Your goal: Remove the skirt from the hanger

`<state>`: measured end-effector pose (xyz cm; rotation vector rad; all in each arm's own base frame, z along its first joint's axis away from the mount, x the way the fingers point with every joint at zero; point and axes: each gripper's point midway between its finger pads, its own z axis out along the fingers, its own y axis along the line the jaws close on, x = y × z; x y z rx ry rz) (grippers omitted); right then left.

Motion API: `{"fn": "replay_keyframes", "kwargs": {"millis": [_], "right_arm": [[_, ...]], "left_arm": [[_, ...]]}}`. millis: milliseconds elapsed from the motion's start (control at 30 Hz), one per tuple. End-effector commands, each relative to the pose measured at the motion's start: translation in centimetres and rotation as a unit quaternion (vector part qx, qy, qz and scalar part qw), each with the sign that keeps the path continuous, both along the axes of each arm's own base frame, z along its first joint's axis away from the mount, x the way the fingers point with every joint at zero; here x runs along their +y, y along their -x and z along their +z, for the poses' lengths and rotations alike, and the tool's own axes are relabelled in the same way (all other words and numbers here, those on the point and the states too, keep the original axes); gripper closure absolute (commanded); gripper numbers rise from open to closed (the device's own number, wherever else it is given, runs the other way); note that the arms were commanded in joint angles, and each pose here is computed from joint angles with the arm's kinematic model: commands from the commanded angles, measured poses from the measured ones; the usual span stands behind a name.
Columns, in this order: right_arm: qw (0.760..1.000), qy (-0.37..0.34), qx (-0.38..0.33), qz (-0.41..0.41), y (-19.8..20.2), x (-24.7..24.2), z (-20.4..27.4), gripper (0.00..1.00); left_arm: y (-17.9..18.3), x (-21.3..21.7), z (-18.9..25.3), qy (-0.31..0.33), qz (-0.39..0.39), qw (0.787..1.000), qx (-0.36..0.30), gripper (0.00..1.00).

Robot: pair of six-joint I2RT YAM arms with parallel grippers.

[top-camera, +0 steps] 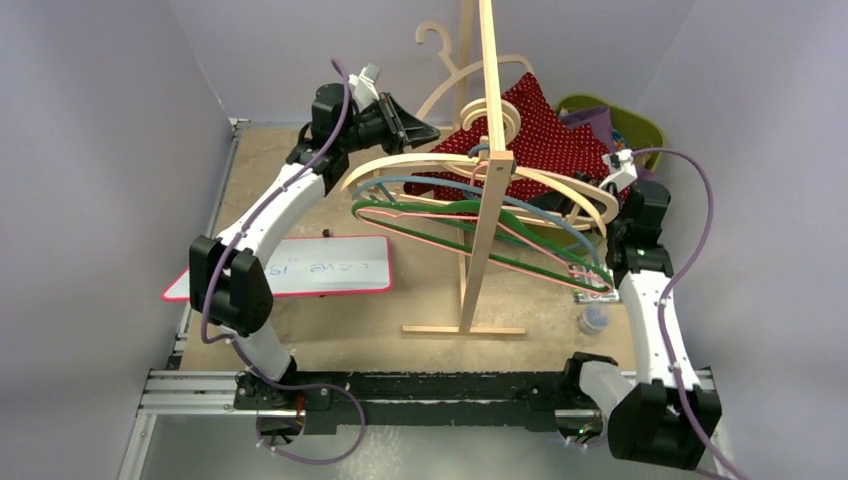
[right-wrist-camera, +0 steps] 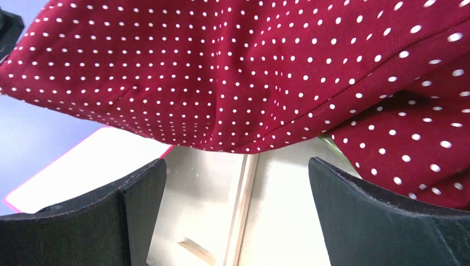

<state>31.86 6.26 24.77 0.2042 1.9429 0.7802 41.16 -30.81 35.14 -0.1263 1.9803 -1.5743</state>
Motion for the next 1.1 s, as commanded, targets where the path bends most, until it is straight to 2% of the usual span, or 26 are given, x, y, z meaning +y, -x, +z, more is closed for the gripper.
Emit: {"fn": "replay_keyframes", "kwargs": {"millis": [0, 133, 333, 500, 667, 933, 1067], "right_arm": [[0.997, -0.066, 0.0, 0.046, -1.0, 1.9, -0.4, 0.01], [0.991, -0.113, 0.014, 0.065, -2.0, 2.7, -1.6, 0.01], [0.981, -0.174, 0.024, 0.077, -1.3, 4.5, -2.3, 0.01], [0.973, -0.222, 0.043, 0.04, -1.4, 6.6, -3.1, 0.02], [0.953, -0.296, 0.056, -0.002, -1.8, 7.9, -3.2, 0.02], [0.934, -0.355, 0.045, 0.02, -2.6, 11.7, -2.0, 0.06], [0.932, -0.359, 0.058, 0.012, -2.3, 13.1, -3.2, 0.06]], "left_arm": [[2.4, 0.3, 7.9, 0.095, -0.012, 0.991, -0.093, 1.0], [2.8, 0.4, 7.6, 0.1, -0.013, 0.991, -0.087, 1.0], [3.2, 0.4, 7.9, 0.103, -0.018, 0.99, -0.09, 1.0], [3.5, 0.3, 8.5, 0.128, -0.025, 0.988, -0.088, 1.0], [3.6, -0.2, 8.0, 0.136, -0.031, 0.987, -0.078, 1.0], [4.3, -1.1, 8.0, 0.136, -0.04, 0.987, -0.075, 1.0], [4.5, -1.1, 8.0, 0.134, -0.038, 0.987, -0.074, 1.0]]}}
